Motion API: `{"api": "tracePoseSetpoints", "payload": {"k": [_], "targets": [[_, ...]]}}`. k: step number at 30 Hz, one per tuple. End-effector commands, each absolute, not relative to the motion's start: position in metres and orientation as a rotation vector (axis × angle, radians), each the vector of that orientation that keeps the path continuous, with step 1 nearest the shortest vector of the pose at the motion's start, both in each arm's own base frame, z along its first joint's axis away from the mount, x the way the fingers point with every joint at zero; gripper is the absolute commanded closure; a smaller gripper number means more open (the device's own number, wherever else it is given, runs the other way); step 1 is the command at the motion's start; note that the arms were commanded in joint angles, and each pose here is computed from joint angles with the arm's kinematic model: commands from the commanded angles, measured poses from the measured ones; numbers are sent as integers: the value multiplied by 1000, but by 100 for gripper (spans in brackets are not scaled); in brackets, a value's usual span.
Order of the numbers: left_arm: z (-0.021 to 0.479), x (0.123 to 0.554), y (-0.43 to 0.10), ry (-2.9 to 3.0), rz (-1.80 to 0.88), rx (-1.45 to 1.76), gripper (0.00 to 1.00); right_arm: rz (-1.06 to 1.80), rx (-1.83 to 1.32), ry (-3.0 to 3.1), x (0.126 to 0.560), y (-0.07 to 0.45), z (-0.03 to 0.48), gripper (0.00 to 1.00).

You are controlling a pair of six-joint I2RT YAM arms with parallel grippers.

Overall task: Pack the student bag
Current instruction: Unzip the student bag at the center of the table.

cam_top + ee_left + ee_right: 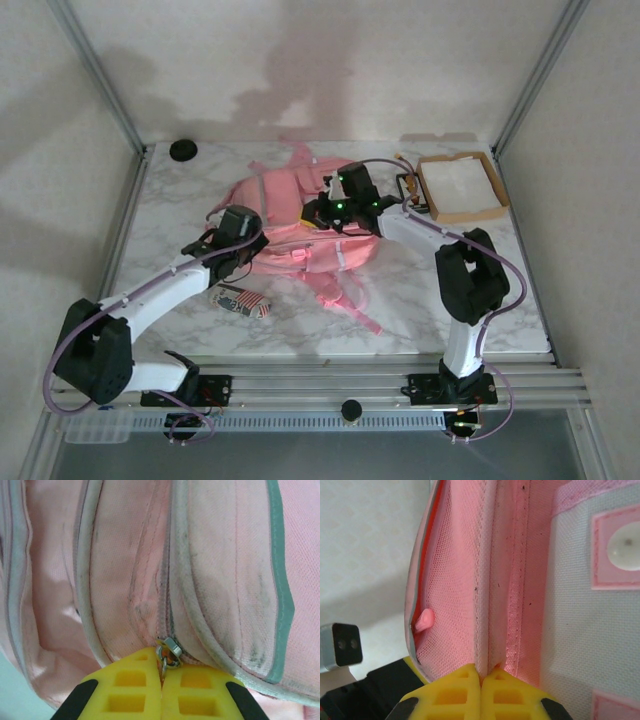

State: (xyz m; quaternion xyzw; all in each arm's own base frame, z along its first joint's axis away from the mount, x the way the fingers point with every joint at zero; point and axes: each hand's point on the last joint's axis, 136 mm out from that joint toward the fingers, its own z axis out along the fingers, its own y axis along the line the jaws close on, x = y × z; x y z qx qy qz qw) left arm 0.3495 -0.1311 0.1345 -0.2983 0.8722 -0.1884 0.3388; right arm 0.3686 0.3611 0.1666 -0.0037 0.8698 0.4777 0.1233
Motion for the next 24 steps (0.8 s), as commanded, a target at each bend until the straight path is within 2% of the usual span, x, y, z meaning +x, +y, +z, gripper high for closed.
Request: {"api": "tracePoseSetpoints", "payload": {"k": [1,3,7,9,10,14,16,19,24], "targets": [[127,359,-80,2263,-194,-739,100,1239,-18,2480,402,324,192,100],[133,363,-90,2256,-199,-679,100,1138,-87,2447,401,324,202,98],[140,364,-94,2250,-228,-631,100,1007,-213,2394,391,308,211,65],[142,364,-98,2256,-250,-598,100,991,-355,2344,378,307,215,58],[143,365,-99,2254,-256,-585,100,1014,-469,2300,369,311,217,50],[150,367,-103,2237,-278,-527,100,998,-950,2067,333,348,223,33],[155,367,-108,2229,-310,-482,100,902,-1143,1975,324,367,212,32],[160,366,-111,2207,-372,-456,100,886,-1303,1818,321,382,203,36],[160,364,-112,2205,-401,-446,100,705,-1505,1590,318,410,195,34]]}}
